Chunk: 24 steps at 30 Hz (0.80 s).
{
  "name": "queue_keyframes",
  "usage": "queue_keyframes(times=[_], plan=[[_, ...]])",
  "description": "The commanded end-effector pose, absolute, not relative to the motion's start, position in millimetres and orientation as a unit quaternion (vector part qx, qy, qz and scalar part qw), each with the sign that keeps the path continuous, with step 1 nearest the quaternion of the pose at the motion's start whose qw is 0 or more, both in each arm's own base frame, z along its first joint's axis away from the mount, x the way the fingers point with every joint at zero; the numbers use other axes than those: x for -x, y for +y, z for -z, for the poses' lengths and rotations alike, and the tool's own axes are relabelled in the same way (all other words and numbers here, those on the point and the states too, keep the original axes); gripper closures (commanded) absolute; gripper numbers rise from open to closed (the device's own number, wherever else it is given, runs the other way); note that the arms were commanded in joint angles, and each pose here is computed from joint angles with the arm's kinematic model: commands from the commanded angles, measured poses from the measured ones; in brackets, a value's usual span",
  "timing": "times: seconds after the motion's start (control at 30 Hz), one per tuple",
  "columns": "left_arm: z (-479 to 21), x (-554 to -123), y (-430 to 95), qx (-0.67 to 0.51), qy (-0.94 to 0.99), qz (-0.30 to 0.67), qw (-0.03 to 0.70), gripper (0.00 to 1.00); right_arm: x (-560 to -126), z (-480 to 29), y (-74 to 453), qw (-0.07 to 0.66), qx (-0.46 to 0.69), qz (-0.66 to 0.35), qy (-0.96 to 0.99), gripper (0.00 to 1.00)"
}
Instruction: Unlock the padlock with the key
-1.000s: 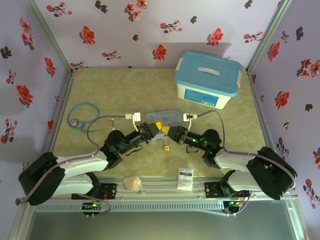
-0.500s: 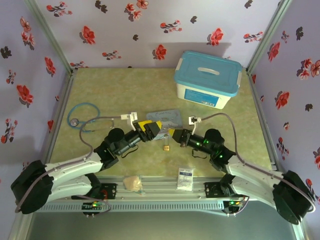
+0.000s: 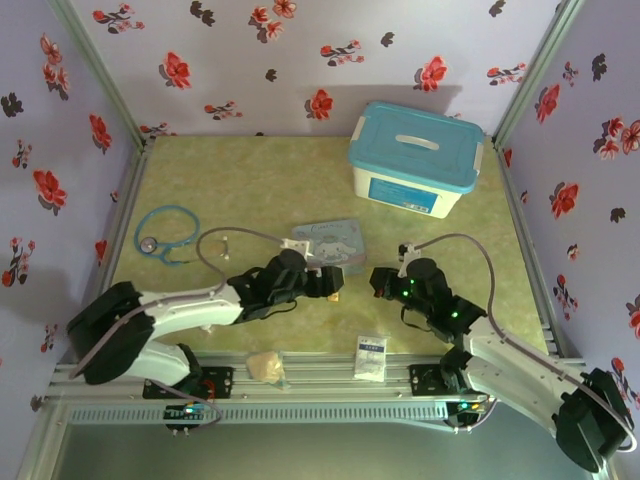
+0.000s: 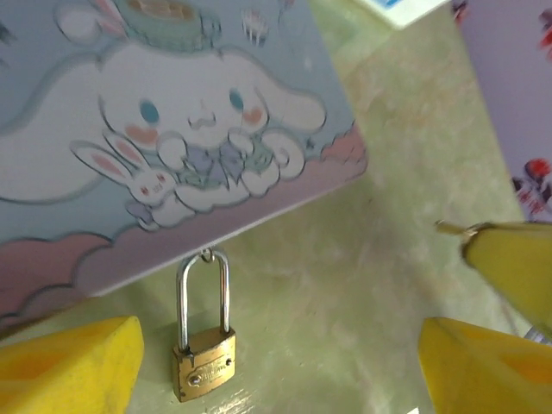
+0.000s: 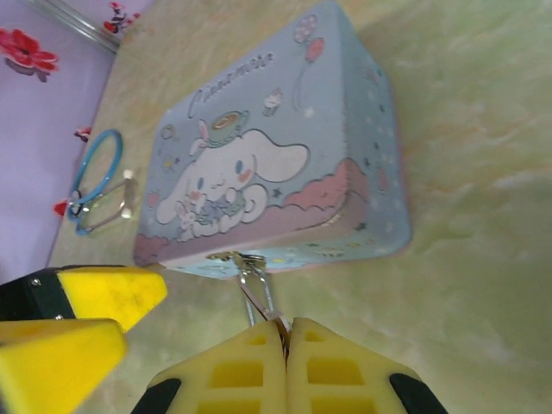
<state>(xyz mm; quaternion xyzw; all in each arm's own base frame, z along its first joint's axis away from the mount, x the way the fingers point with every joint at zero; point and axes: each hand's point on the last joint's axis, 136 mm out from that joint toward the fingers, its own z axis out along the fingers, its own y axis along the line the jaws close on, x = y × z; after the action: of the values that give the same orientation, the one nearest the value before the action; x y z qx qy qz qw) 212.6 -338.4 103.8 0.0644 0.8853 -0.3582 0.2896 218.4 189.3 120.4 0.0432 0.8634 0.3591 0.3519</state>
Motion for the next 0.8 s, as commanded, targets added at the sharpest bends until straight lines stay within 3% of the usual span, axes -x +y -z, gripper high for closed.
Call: queue_keyframes(times=[0.0, 0.43, 0.6, 0.77], plan=[[-84.8, -208.3, -345.5, -0.077, 0.902, 0.333, 0.263, 0.19, -217.6, -114.5, 177.0, 0.364, -0.048, -0.335, 0.868, 1.0], [-35.0, -224.7, -345.2, -0.103, 0.924, 0.242, 0.276, 0.41, -206.9, -114.2, 174.1, 0.377, -0.039, -0.361, 0.852, 1.0], [-29.8, -222.1, -350.0, -0.109, 0.919, 0.255, 0.282, 0.52, -205.3, -118.4, 173.2, 0.388, -0.033, -0.368, 0.844, 1.0], [-24.4, -212.4, -350.9, -0.106, 0.919, 0.261, 0.276, 0.56, -205.2, -114.4, 170.9, 0.384, -0.032, -0.355, 0.852, 1.0]])
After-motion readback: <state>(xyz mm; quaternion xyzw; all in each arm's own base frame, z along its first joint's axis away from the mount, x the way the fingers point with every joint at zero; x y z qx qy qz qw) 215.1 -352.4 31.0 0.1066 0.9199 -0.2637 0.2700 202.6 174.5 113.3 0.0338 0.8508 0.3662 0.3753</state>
